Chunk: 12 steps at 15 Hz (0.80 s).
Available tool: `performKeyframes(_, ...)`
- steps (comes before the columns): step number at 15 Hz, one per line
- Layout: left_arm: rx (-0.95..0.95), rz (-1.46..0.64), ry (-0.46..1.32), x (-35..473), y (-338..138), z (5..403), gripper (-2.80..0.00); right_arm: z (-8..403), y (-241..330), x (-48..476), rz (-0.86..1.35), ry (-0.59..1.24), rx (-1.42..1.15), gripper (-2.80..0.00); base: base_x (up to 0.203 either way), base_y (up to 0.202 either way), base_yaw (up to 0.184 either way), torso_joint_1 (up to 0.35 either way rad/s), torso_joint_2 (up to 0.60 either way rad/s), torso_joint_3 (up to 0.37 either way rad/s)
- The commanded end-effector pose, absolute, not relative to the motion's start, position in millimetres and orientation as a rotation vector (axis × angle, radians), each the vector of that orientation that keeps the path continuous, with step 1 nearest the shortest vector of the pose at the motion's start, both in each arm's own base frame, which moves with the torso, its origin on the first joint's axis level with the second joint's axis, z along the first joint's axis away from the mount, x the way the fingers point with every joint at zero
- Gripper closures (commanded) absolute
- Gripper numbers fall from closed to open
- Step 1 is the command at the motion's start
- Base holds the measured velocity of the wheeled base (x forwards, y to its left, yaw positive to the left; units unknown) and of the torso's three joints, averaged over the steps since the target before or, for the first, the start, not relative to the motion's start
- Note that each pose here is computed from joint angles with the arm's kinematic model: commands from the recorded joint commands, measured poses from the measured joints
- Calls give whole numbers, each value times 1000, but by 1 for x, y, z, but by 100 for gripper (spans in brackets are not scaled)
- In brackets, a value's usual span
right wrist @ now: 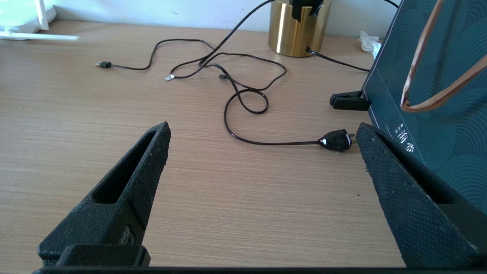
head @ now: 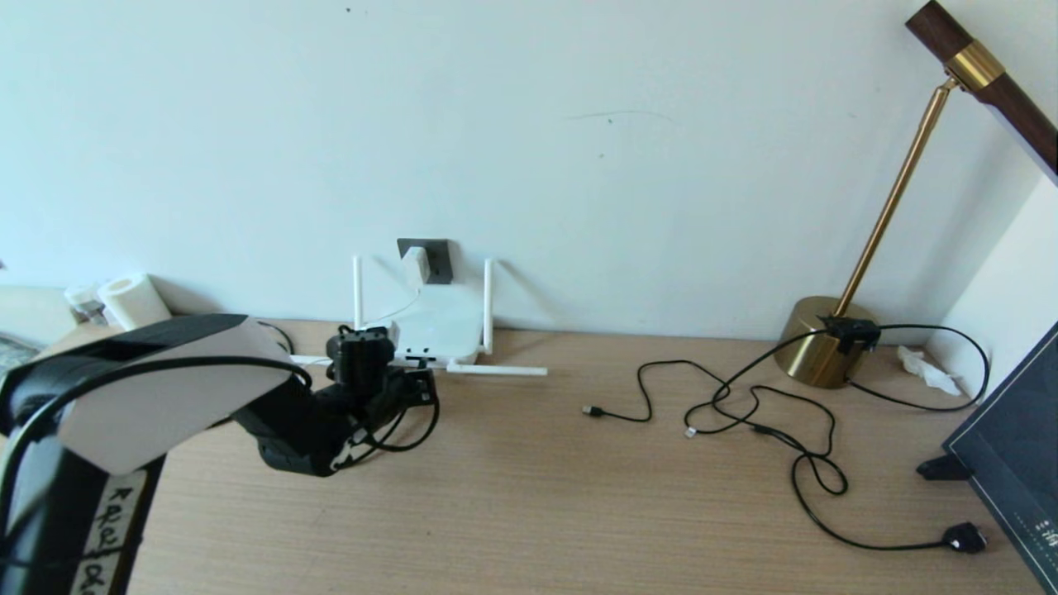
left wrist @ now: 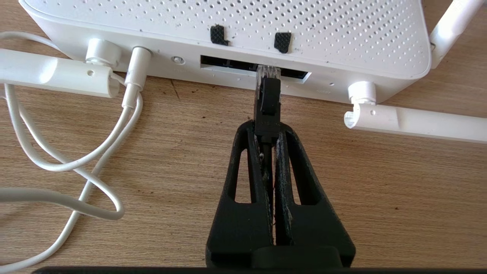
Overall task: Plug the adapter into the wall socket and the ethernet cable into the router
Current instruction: Plug cable into router interface
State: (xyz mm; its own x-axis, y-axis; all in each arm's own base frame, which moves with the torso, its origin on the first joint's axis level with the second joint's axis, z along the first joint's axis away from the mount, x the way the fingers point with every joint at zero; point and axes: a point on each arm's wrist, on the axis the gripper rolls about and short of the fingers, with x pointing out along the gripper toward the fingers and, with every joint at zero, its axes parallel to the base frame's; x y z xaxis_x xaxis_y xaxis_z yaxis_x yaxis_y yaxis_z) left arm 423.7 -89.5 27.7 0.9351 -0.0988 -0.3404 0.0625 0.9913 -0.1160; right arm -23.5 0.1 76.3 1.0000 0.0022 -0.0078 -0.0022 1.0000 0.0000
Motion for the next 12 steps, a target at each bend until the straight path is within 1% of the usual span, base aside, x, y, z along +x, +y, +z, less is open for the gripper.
performKeyframes(1,-107,-83,344,421,-89,33,0,76,0,-24,3,8,0,-280,0,0,0,0,0,0)
performKeyframes(12,-106,-87,340,420,-91,35,0,76,0,-24,3,8,0,-280,0,0,0,0,0,0)
